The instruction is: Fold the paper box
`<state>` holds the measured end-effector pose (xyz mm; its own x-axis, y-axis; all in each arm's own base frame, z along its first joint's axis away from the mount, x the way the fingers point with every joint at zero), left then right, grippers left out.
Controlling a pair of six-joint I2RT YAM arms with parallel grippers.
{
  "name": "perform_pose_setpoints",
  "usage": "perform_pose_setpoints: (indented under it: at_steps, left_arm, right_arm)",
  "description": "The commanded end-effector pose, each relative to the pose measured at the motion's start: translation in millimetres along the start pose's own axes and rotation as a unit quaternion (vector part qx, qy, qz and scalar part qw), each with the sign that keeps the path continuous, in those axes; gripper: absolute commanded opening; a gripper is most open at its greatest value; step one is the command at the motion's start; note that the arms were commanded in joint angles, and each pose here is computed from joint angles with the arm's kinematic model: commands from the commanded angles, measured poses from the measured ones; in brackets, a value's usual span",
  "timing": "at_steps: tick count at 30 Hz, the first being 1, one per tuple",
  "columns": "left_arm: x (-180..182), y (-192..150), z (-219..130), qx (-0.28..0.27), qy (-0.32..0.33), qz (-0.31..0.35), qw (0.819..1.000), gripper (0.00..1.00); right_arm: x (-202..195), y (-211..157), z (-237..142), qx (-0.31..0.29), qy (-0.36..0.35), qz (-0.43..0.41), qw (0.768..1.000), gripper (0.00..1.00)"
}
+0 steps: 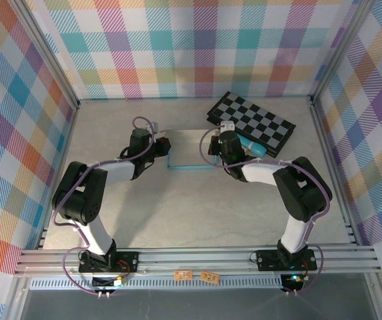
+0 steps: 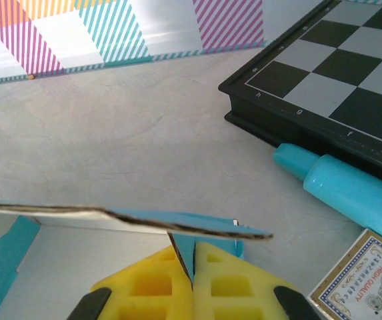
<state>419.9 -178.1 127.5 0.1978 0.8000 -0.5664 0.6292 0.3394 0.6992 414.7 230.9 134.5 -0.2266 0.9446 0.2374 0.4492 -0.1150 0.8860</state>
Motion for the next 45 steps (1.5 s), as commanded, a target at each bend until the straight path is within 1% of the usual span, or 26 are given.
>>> perform_pose_setpoints:
  at_steps: [1,6,9,14,18,21,22,24,26,27,30,32,34,38,39,41,43,45]
  left_arm:
    - [-15.2,-14.6,0.1,0.006,-0.038,0.014,0.999,0.0]
    - [-13.2,-22.4,-0.7,-0.008,-0.046,0.013,0.999,0.0]
    - [-13.3,-31.0,-0.2,-0.003,-0.045,0.011,0.999,0.0]
    - [-8.1,-45.8,-2.4,-0.002,-0.045,0.003,0.999,0.0]
    - [-3.9,-53.6,-4.4,-0.003,-0.046,0.0,0.999,0.0]
    - [-10.7,-46.4,-11.5,0.002,-0.045,-0.001,0.999,0.0]
    - [-14.6,-43.5,-14.9,0.004,-0.045,-0.001,0.999,0.03]
    - [-24.6,-34.2,-27.2,0.004,-0.034,0.005,0.999,0.23]
    - [-28.5,-32.7,-37.5,0.024,-0.013,0.015,1.0,0.34]
    - [-28.5,-34.6,-42.8,0.035,-0.002,0.02,0.999,0.37]
    - [-26.7,-41.1,-59.1,0.045,0.012,0.017,0.999,0.43]
    - [-25.3,-46.8,-68.4,0.056,0.019,0.014,0.998,0.44]
    - [-23.9,-45.4,-79.5,0.056,0.035,0.02,0.998,0.47]
    - [-20.4,-13.7,-102.6,0.037,0.099,0.073,0.992,0.57]
    - [-16.3,-3.5,-103.2,0.04,0.111,0.079,0.99,0.58]
    - [-6.9,12.7,-96.7,0.063,0.124,0.081,0.987,0.59]
    - [-3.3,22.1,-86.4,0.088,0.117,0.094,0.985,0.59]
    - [-4.2,29.2,-73.2,0.108,0.099,0.121,0.982,0.59]
  right_arm:
    - [14.4,-33.8,-1.7,0.044,0.043,-0.04,0.997,0.0]
    - [12.9,-46.6,1.0,0.05,0.042,-0.04,0.997,0.0]
    - [12.6,-51.3,1.1,0.073,0.034,-0.023,0.996,0.0]
    - [11.9,-66.5,-0.6,0.081,0.019,-0.035,0.996,0.0]
    - [8.8,-72.2,-4.0,0.071,0.007,-0.051,0.996,0.0]
    - [4.9,-67.0,-5.8,0.061,-0.012,-0.069,0.996,0.0]
    - [3.6,-66.3,-5.5,0.064,-0.018,-0.074,0.995,0.0]
    - [3.8,-63.5,-4.4,0.066,-0.023,-0.082,0.994,0.0]
    - [3.4,-62.7,-2.5,0.071,-0.03,-0.078,0.994,0.0]
    - [3.2,-61.8,-1.5,0.073,-0.033,-0.076,0.994,0.0]
    - [2.2,-61.7,0.4,0.076,-0.041,-0.07,0.994,0.0]
    - [2.2,-61.8,1.7,0.077,-0.043,-0.071,0.994,0.0]
    - [3.3,-60.9,2.3,0.077,-0.04,-0.075,0.993,0.0]
    - [7.9,-57.6,3.8,0.081,-0.031,-0.086,0.992,0.0]
    - [8.8,-56.5,4.1,0.082,-0.03,-0.087,0.992,0.0]
    - [10.8,-54.0,5.2,0.082,-0.028,-0.087,0.992,0.0]
    - [12.8,-53.9,7.2,0.086,-0.026,-0.087,0.992,0.0]
    - [14.4,-54.0,9.4,0.09,-0.023,-0.087,0.992,0.0]
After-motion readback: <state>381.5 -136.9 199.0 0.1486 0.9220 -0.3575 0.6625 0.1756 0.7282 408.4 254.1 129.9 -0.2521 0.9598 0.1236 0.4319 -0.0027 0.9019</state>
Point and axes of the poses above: each hand's point on the last joint's axis, 136 mm out from that joint toward the fingers, its own z axis out along the fingers, its own x axis along the line the jaws close on, y = z × x, the point moved 3 cm from there along -z, back along the fingers
